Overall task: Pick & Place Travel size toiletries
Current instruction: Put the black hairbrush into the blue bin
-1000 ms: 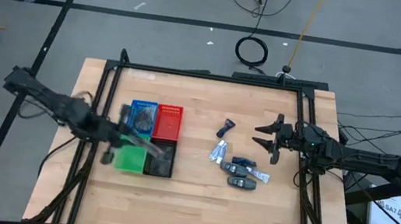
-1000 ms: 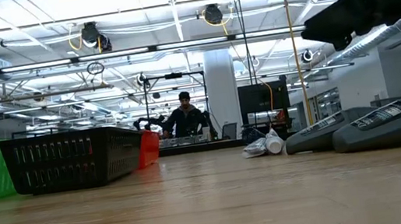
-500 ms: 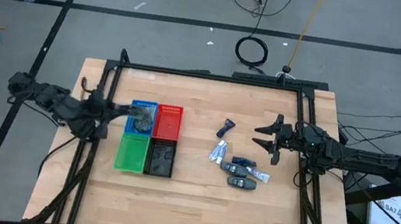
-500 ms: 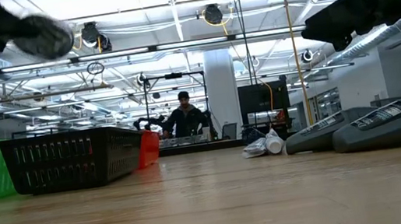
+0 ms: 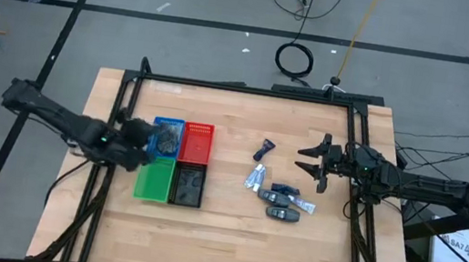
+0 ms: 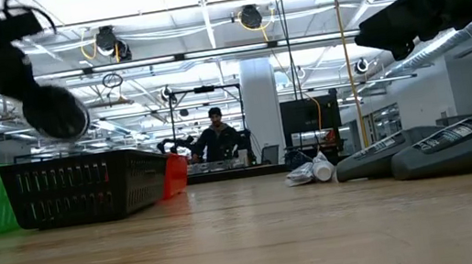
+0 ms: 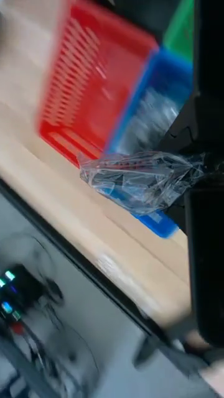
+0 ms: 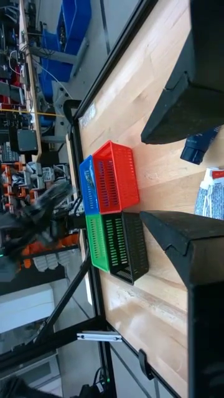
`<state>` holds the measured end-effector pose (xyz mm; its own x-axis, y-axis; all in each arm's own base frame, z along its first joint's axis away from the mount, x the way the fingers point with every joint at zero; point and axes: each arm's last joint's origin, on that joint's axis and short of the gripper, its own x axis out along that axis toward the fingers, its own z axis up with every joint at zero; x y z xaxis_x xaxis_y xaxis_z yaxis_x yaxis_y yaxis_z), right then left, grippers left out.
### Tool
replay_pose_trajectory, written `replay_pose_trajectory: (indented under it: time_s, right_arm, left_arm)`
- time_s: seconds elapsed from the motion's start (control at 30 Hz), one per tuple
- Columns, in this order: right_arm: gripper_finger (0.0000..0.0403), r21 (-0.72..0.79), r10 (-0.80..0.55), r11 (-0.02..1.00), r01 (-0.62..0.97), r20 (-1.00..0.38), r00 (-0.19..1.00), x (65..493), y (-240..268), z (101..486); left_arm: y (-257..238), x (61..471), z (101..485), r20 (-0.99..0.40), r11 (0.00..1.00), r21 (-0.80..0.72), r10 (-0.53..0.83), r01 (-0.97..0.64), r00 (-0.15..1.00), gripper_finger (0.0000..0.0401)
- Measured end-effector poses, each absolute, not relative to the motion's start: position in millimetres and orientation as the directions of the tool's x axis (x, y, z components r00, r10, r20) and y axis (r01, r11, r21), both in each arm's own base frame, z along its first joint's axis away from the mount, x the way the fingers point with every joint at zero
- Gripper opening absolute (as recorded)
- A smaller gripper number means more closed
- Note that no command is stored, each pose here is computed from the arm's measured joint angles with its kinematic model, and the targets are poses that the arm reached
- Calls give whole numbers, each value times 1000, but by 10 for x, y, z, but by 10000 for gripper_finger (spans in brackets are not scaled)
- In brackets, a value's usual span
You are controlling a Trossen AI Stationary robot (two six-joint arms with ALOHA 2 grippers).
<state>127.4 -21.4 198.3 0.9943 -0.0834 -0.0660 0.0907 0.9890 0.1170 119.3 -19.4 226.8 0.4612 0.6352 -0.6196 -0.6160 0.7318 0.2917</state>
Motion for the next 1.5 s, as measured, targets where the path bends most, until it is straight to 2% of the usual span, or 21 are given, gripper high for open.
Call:
replay_pose_trajectory:
  time_s: [0.2,0.37,0.5,0.6,0.67,0.8,0.97,1.13,1.3,1.5]
  right_arm:
    - [173,118,-83,989,91,-66,994,1274,-214,1983]
    - [173,118,-84,989,91,-65,994,1274,-214,1983]
    - [173,118,-84,989,91,-66,994,1274,-214,1983]
    - [173,118,-84,989,91,-66,994,1274,-214,1983]
    - [173,118,-84,989,91,-65,994,1274,-214,1983]
    - [173,118,-84,989,91,-65,994,1274,-214,1983]
    - [173,118,-84,989,91,-66,994,1274,-214,1983]
    - [173,118,-84,989,91,-66,994,1274,-214,1983]
    - [173,118,-83,989,91,-65,994,1274,-214,1983]
    - [173,118,-82,989,89,-66,994,1274,-213,1983]
  left_arm:
    - [-161,1456,1986,-699,664,421,672,-618,245,18]
    - [-128,1580,1805,-747,642,463,654,-611,121,20]
    - [-126,1637,1707,-785,642,452,616,-619,65,20]
    - [-110,1647,1693,-795,612,423,605,-668,52,25]
    - [-95,1649,1692,-801,588,400,597,-703,44,42]
    - [-75,1632,1726,-811,577,366,583,-730,54,104]
    - [-56,1611,1804,-810,614,361,579,-702,89,190]
    - [-57,1641,2003,-804,661,328,570,-675,168,247]
    - [-63,1683,2183,-796,705,321,562,-632,223,270]
    - [-60,1664,2296,-800,716,359,566,-599,197,258]
